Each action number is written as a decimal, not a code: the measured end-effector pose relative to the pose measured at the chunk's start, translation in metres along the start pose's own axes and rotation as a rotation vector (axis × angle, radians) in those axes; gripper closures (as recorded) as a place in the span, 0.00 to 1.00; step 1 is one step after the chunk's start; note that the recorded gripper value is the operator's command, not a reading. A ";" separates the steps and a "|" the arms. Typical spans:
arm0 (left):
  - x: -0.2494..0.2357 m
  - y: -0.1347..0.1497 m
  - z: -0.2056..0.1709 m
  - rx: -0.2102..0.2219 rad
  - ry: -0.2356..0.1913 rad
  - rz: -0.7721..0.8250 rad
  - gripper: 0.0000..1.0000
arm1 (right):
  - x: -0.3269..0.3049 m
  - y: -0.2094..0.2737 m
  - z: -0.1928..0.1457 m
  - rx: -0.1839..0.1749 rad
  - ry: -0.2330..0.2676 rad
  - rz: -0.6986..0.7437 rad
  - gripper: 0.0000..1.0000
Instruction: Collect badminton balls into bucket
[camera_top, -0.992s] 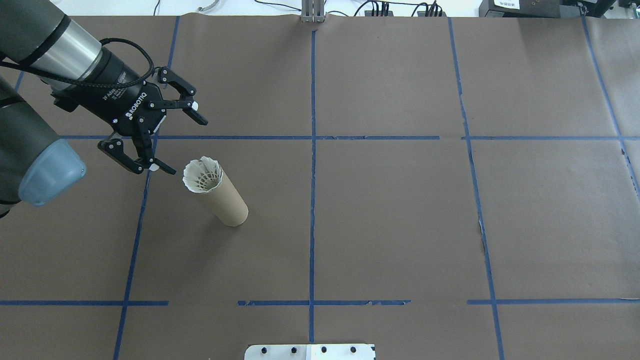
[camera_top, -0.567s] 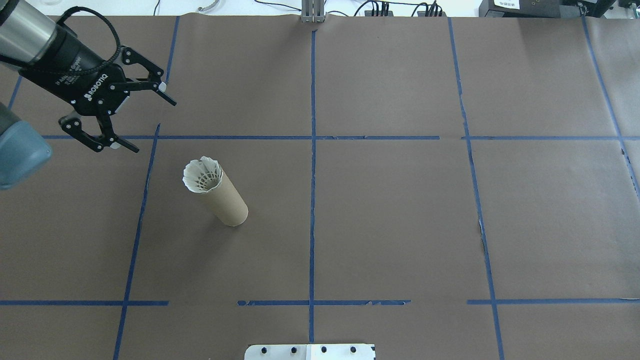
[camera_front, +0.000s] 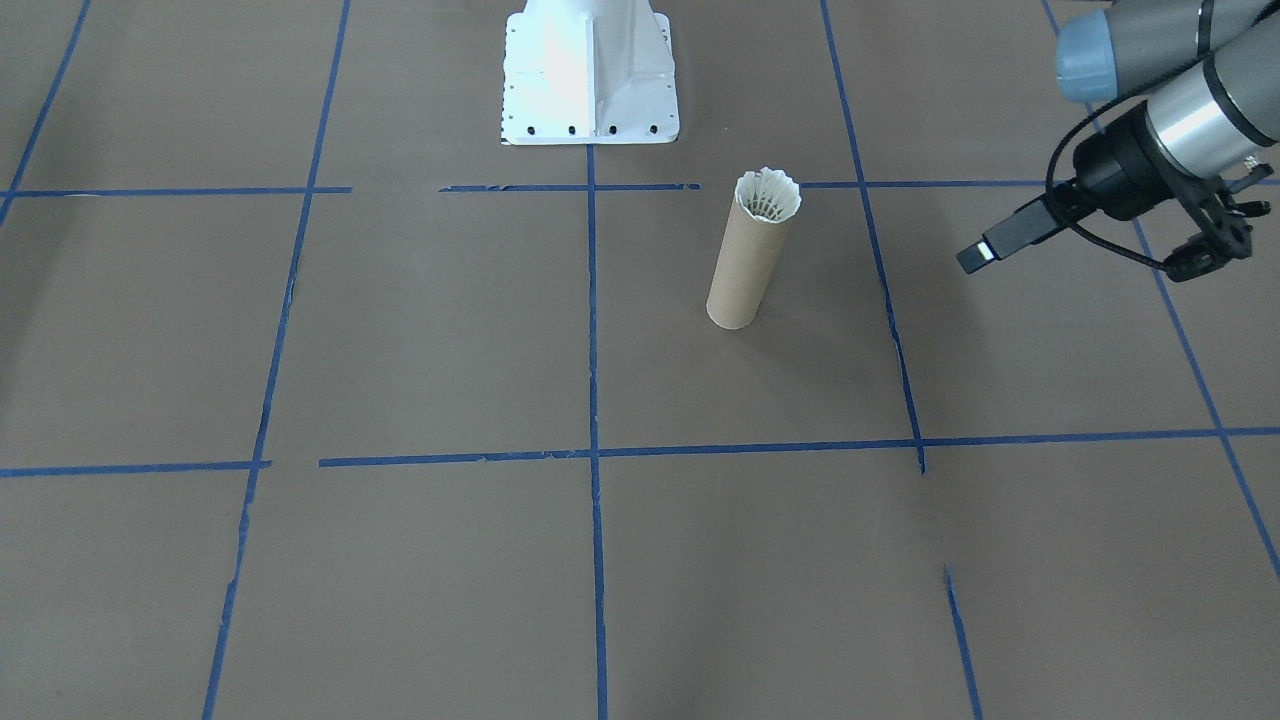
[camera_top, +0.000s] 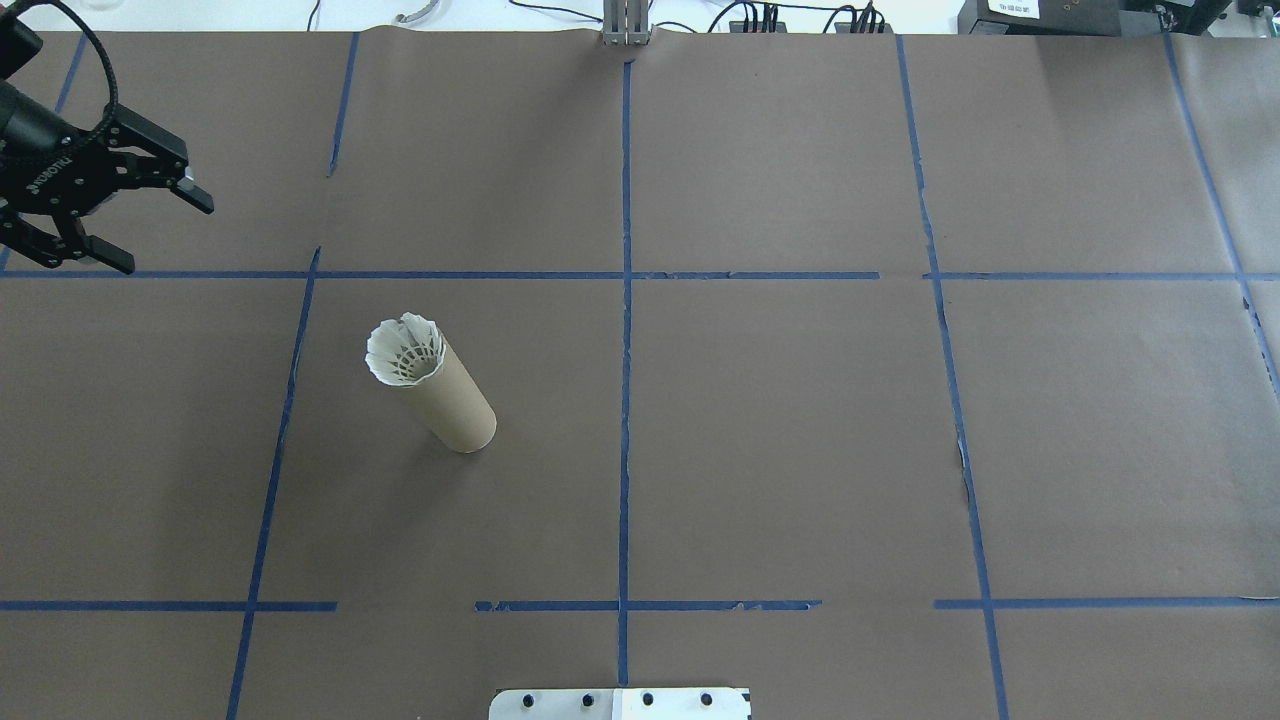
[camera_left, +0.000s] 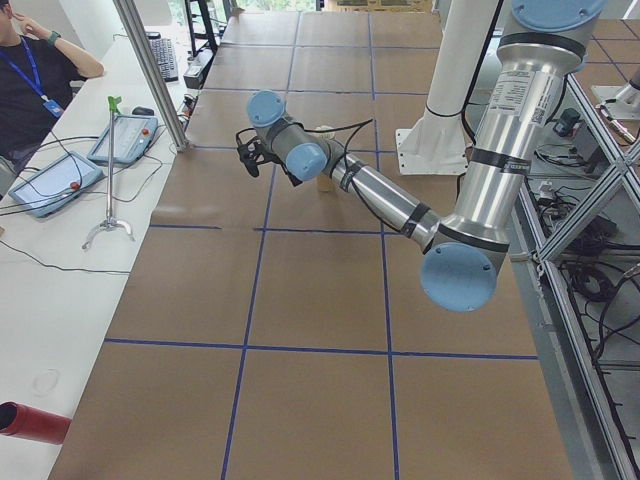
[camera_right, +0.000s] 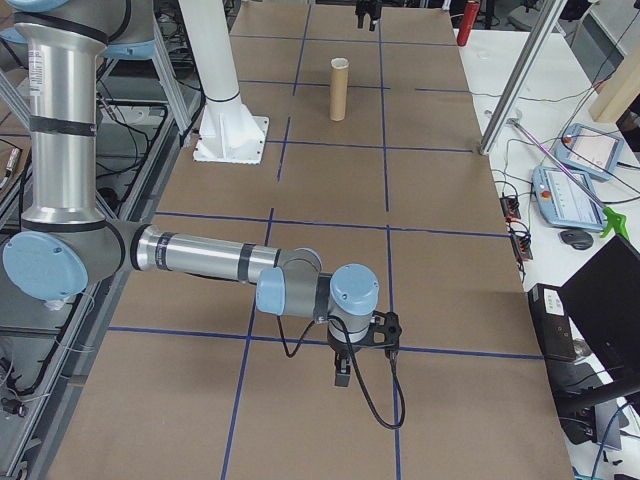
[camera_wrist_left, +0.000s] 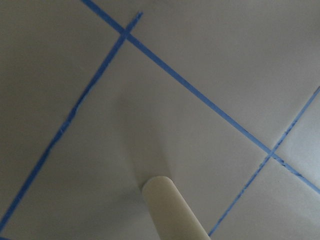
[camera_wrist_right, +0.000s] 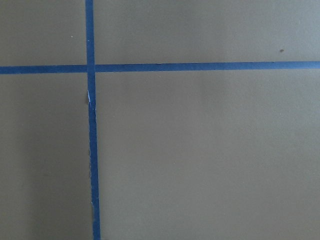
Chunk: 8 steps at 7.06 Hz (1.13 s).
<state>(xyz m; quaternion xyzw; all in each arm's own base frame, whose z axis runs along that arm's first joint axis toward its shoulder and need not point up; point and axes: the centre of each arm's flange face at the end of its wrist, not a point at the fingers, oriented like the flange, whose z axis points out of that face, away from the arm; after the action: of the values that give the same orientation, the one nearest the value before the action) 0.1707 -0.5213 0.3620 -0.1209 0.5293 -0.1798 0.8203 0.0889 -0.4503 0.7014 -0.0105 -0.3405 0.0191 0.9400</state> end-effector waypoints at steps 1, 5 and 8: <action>-0.029 -0.020 0.002 0.047 -0.048 0.085 0.00 | 0.000 0.000 0.000 0.000 0.000 0.000 0.00; -0.172 -0.092 -0.026 0.117 -0.353 0.445 0.00 | 0.000 0.000 0.000 0.000 0.001 0.000 0.00; -0.288 -0.135 -0.088 0.107 -0.429 0.619 0.00 | 0.000 0.000 0.000 0.000 0.001 0.000 0.00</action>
<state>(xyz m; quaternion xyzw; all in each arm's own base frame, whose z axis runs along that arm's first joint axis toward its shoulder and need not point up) -0.0400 -0.5225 0.6154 0.0528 0.3467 0.0789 0.9332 0.0889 -0.4505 0.7012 -0.0104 -0.3401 0.0190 0.9401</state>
